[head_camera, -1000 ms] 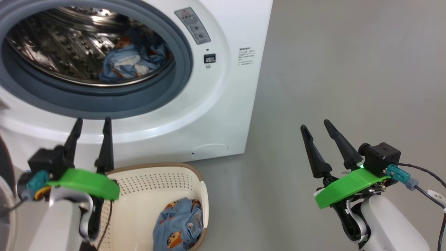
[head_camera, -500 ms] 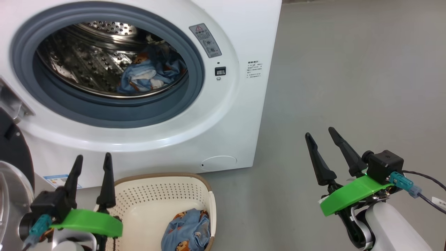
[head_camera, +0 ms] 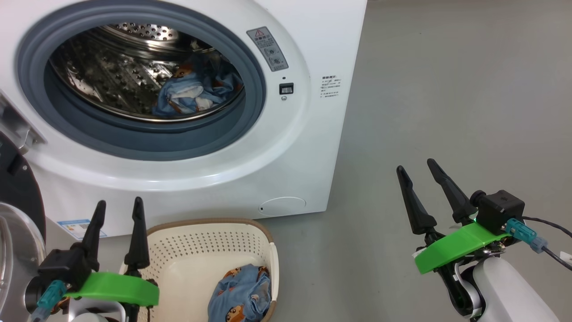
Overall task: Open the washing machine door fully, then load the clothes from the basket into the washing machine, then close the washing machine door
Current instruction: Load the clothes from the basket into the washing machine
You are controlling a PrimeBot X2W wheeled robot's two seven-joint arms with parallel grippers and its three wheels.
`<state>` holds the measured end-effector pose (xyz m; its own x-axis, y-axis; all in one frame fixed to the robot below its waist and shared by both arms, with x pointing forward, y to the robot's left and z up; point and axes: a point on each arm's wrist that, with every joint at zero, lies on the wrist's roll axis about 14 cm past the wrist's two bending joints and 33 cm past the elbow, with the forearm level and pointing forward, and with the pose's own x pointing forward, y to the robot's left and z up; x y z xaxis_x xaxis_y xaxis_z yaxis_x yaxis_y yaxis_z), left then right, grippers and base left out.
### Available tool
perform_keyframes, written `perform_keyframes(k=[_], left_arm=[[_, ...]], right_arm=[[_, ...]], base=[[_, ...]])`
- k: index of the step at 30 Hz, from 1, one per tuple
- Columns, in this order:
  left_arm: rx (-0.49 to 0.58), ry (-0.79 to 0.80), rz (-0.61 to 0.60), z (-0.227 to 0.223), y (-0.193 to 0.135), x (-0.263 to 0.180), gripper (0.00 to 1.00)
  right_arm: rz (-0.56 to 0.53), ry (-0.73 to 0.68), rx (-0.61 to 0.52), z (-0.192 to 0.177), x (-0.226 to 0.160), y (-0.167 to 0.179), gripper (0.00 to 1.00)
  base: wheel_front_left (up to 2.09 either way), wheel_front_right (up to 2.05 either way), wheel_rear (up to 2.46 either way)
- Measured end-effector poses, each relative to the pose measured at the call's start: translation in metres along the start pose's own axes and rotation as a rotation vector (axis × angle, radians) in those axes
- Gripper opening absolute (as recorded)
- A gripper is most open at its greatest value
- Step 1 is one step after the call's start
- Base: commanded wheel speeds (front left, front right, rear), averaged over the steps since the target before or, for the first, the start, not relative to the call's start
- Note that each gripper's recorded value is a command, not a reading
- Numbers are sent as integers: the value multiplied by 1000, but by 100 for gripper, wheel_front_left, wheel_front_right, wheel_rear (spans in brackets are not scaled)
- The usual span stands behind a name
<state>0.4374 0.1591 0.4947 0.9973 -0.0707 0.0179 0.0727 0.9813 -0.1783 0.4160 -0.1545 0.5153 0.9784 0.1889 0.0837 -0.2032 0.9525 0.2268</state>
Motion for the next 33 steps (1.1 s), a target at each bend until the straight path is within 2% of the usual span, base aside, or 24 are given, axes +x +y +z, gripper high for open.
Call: perform_keyframes(k=[33], left_arm=[[-23,61,-10,-20,-5,-2,100]], right_arm=[[-9,27,3,-10,0,-4,100]], base=[[0,0,0]])
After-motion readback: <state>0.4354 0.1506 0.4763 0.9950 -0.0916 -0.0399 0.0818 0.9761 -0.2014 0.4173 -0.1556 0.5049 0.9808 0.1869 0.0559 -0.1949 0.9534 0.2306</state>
